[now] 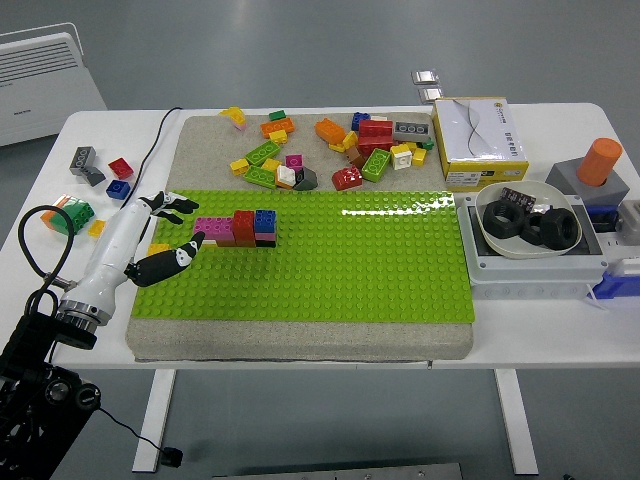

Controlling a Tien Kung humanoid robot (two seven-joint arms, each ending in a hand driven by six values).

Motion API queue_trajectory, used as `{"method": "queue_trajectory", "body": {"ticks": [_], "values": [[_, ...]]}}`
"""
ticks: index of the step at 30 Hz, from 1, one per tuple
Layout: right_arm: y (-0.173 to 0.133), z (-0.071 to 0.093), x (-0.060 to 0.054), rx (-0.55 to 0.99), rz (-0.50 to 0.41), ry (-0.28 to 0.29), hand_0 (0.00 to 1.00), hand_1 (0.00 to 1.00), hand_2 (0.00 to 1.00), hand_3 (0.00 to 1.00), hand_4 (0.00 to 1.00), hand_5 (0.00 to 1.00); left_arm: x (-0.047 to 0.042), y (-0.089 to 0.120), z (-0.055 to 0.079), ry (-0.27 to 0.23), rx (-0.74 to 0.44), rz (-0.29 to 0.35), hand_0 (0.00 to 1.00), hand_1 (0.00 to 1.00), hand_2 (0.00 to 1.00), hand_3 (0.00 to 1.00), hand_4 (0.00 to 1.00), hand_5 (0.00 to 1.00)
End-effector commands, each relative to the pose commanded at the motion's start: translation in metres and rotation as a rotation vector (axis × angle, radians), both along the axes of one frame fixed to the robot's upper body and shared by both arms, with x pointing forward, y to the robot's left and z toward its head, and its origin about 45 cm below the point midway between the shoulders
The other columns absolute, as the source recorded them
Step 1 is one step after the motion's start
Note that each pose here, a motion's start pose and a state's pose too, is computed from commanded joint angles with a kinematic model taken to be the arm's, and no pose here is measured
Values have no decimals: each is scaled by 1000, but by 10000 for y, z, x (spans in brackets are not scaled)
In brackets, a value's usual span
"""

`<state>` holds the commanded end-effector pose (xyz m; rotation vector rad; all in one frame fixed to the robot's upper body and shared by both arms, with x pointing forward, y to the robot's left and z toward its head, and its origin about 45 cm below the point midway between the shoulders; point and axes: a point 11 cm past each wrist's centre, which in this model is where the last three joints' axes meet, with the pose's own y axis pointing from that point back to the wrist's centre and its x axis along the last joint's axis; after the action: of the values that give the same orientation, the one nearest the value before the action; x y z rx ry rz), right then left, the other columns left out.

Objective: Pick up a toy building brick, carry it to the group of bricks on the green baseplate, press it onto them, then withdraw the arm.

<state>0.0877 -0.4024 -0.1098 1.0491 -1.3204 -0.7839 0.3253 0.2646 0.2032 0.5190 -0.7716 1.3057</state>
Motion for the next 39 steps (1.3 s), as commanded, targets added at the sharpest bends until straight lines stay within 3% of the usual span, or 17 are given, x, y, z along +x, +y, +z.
{"method": "queue_trajectory", "body": {"ticks": [5,15,16,17,21,22,31,39], "values": [[-13,2,-15,-7,-3,7,518,625,730,795,854,998,13,21,15,-4,-2,10,756,591,627,625,696,165],[-22,24,80,-7,-9,-15,518,624,729,794,848,998,62,-5,27,9,17,-3,759,592,627,625,696,162],[-26,25,80,-7,-12,-16,518,624,729,794,848,998,72,-3,23,19,28,-7,759,592,627,625,696,162],[-32,27,79,-8,-15,-15,518,621,724,793,845,998,84,1,22,29,40,-13,838,787,773,651,726,171],[-105,49,72,-19,-26,-17,518,621,724,793,845,998,157,76,30,79,117,-14,838,787,773,651,726,171],[-135,58,68,-23,-29,-18,519,618,718,792,843,998,180,109,27,98,143,-9,961,943,924,785,798,164],[-414,133,-39,-56,-55,-12,519,623,685,789,844,998,290,589,-92,254,355,60,985,982,966,795,793,154],[-530,174,-62,-72,-57,-7,519,631,662,788,844,998,233,1016,-263,331,421,124,992,986,976,792,789,152]]}}
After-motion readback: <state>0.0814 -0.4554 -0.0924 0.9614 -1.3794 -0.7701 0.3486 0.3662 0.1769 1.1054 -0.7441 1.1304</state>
